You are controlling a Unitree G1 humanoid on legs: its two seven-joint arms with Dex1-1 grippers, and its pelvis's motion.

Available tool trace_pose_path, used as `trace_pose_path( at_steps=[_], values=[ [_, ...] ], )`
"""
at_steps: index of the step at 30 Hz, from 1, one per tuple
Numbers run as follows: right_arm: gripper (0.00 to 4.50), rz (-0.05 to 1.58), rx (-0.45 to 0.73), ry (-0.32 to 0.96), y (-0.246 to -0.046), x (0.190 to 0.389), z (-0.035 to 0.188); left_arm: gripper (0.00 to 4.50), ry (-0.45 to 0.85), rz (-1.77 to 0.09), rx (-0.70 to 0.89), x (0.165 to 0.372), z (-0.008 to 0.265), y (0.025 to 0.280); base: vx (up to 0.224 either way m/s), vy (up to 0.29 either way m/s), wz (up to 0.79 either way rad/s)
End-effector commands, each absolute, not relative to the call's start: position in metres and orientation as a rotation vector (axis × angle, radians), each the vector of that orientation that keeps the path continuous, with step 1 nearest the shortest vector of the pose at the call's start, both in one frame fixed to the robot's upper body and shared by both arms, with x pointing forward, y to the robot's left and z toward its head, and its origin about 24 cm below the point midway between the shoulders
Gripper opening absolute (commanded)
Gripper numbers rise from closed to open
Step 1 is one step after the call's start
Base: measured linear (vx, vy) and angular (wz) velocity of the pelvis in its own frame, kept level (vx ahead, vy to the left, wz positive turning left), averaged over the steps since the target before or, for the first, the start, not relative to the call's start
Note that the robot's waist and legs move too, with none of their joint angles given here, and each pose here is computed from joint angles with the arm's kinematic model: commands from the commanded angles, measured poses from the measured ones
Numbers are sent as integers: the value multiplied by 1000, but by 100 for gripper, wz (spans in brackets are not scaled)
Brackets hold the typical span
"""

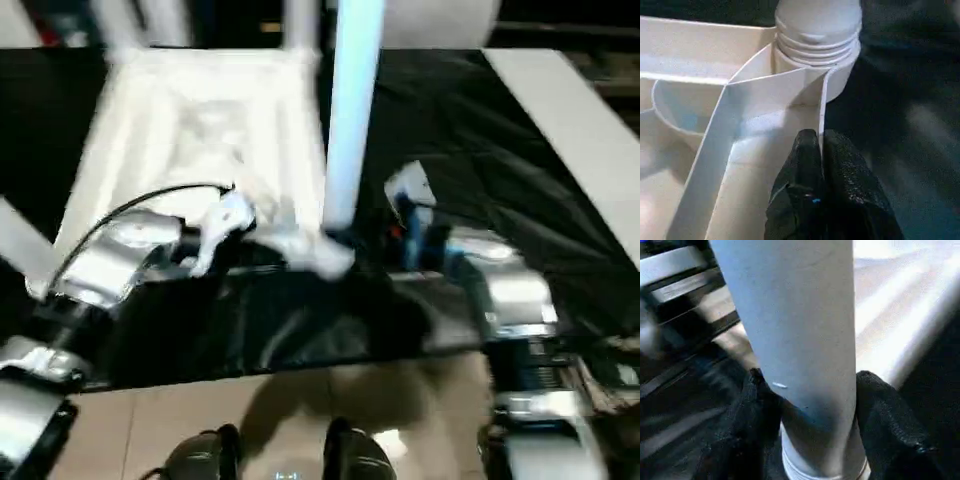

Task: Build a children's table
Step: Rotate leg to tighten

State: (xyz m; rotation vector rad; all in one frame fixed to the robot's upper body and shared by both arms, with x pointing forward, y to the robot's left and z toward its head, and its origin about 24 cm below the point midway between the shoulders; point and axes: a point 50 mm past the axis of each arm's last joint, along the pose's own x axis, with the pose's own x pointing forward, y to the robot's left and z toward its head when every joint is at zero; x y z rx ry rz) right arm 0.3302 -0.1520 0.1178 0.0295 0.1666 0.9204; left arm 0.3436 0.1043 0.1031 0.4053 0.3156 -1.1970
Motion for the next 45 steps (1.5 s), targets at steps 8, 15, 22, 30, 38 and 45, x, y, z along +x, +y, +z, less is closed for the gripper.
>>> trace_pose_path(
  at_steps=[8, 15, 22, 30, 38, 45],
  values=[
    [234, 481, 78, 206, -94, 348, 105, 0, 214, -956, 301, 354, 114, 31, 0, 0, 0],
    [308, 433, 100, 134, -95, 350, 113, 0, 189, -947, 282, 352, 118, 24, 0, 0, 0],
    [370, 607, 52, 103, -126, 345, 121, 0, 187, -1049, 363, 347, 112, 50, 0, 0, 0],
    [435, 840, -133, 134, -168, 336, 126, 0, 234, -1166, 475, 344, 104, 84, 0, 0, 0],
    [435, 1187, -228, 140, -179, 316, 127, 0, 250, -1375, 545, 333, 105, 101, 0, 0, 0],
    [388, 1399, -186, 156, -180, 310, 128, 0, 276, -1621, 641, 316, 102, 109, 0, 0, 0]
  ],
)
